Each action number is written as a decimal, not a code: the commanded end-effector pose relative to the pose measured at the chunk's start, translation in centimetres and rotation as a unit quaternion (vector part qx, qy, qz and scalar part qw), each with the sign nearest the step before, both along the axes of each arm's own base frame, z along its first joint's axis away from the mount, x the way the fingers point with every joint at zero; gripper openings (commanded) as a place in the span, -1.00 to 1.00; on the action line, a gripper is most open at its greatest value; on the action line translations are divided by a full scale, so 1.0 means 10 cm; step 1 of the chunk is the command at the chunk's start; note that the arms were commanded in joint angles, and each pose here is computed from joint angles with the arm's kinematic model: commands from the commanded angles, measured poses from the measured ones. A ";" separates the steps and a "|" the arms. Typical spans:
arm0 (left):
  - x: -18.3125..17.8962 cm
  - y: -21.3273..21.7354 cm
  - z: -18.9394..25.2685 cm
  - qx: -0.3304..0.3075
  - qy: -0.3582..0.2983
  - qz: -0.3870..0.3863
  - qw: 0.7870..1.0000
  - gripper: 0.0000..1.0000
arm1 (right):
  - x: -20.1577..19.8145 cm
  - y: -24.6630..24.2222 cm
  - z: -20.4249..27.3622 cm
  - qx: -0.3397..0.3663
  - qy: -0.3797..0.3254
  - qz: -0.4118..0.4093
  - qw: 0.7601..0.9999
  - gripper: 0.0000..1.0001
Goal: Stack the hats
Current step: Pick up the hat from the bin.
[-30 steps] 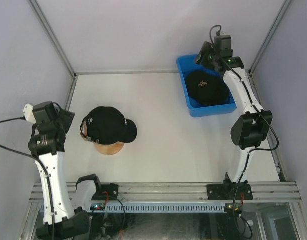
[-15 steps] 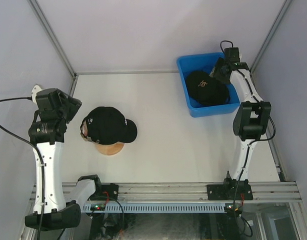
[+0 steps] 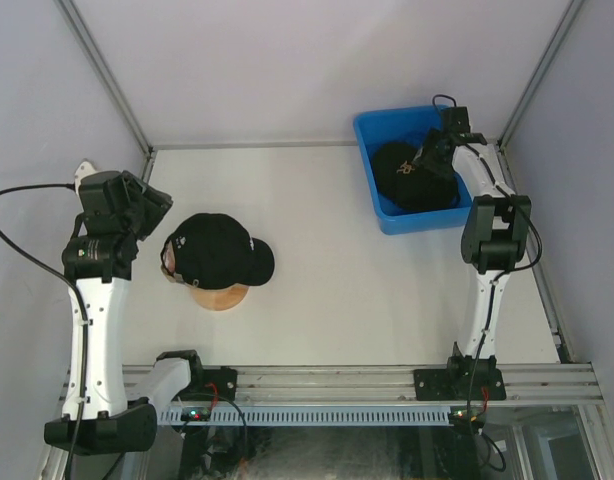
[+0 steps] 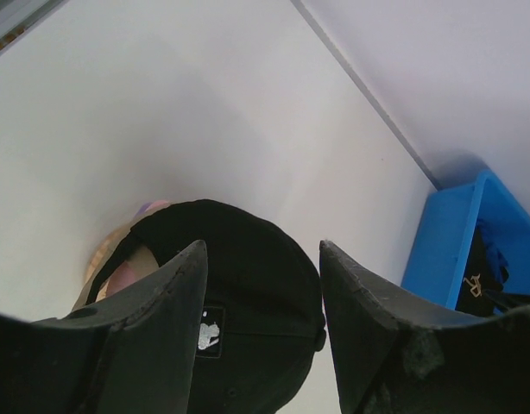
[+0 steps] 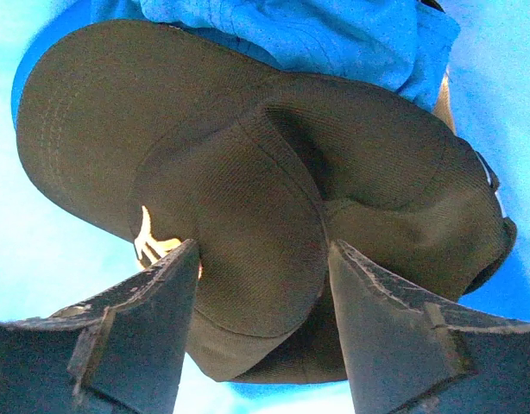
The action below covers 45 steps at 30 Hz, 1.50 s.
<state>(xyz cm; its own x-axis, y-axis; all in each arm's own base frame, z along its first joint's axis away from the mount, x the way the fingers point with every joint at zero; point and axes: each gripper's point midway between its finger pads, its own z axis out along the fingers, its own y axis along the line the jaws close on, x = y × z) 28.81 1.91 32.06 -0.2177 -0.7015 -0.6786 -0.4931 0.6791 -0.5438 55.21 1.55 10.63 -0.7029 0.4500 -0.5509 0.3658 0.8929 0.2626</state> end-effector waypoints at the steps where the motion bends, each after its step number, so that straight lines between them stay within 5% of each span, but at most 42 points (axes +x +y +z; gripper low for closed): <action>1: 0.05 -0.02 0.22 0.013 -0.037 -0.012 0.999 0.17 | 0.10 0.04 -0.01 0.021 -0.016 0.000 1.000 0.15; 3: 0.05 -0.02 0.21 0.014 -0.037 -0.012 0.999 0.17 | 0.12 0.05 0.00 0.025 -0.020 0.000 0.999 -0.05; 5: 0.05 -0.02 0.21 0.015 -0.036 -0.012 0.999 0.17 | 0.13 0.05 0.04 0.031 -0.028 -0.001 0.999 -0.55; 8: 0.04 -0.01 0.22 0.016 -0.037 -0.011 0.999 0.17 | 0.15 0.06 0.12 0.034 -0.041 -0.004 0.999 -1.00; 45: 0.07 -0.39 0.56 -0.023 -0.093 -0.087 0.992 0.18 | -0.25 0.18 2.16 0.077 -0.238 0.038 0.967 -1.00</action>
<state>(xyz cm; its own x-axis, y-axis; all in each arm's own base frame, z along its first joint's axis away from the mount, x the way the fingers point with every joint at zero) 29.22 -0.47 33.40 -0.2561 -0.6980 -0.6687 -0.3972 0.7067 -0.5855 53.30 2.83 24.62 -0.5347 0.4970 -0.6835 0.2282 0.8636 0.4495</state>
